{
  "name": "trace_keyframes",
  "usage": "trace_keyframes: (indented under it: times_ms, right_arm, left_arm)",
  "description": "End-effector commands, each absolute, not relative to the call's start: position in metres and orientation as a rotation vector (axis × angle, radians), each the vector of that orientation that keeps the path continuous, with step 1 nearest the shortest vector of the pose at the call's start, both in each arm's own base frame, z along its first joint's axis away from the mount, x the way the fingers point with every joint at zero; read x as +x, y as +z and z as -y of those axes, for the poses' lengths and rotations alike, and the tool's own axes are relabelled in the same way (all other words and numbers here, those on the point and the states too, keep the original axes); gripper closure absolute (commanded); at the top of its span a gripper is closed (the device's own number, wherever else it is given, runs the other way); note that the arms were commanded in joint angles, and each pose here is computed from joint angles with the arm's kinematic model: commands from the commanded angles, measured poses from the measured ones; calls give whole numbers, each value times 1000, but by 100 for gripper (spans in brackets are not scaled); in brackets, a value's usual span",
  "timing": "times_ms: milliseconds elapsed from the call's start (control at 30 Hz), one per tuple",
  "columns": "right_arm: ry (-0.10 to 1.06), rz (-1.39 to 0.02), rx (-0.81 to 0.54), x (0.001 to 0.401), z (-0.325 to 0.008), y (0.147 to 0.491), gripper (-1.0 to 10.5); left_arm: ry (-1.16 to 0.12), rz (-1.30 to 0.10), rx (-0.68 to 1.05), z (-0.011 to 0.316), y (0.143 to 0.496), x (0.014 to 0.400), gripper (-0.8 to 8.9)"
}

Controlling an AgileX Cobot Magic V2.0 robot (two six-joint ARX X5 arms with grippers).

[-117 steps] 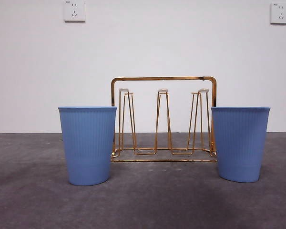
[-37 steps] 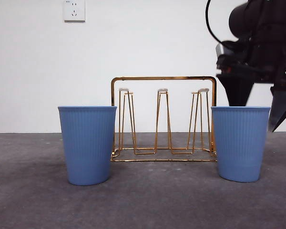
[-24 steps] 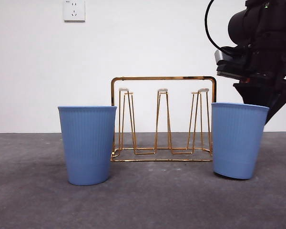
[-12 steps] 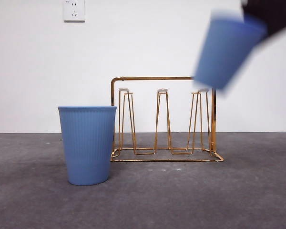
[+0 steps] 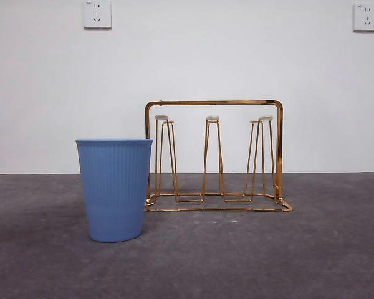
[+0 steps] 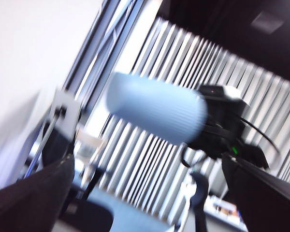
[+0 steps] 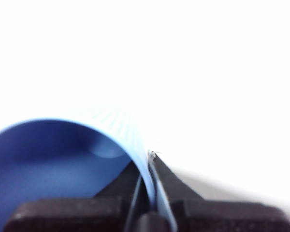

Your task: Pick up cup 1,put cup 1 in the cup rack,pick up cup 2,put cup 2 in the cup rack

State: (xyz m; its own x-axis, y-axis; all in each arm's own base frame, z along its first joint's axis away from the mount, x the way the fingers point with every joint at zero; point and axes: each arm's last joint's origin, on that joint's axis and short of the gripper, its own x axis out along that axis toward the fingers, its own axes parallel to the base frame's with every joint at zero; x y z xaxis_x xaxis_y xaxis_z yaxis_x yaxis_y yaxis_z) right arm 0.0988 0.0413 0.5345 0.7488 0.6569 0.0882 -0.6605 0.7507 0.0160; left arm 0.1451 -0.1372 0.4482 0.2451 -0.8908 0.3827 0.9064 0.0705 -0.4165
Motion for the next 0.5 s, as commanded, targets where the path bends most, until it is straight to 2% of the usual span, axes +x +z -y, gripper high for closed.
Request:
trace_keyframes:
  times_ms: [33, 200, 367, 500]
  right_arm:
    - [767, 157, 90, 93, -41, 544, 963]
    - [808, 254, 112, 86, -40, 554, 963]
    - [813, 272, 128, 89, -41, 556, 963]
    - [847, 292, 139, 94, -43, 559, 963]
  left_arm:
    - [-1390, 103, -718, 151, 453, 146, 63]
    - [-1442, 228, -820, 177, 452, 149, 63]
    - [-1455, 342, -926, 197, 449, 150, 63]
    - [-1445, 373, -973, 212, 449, 153, 63]
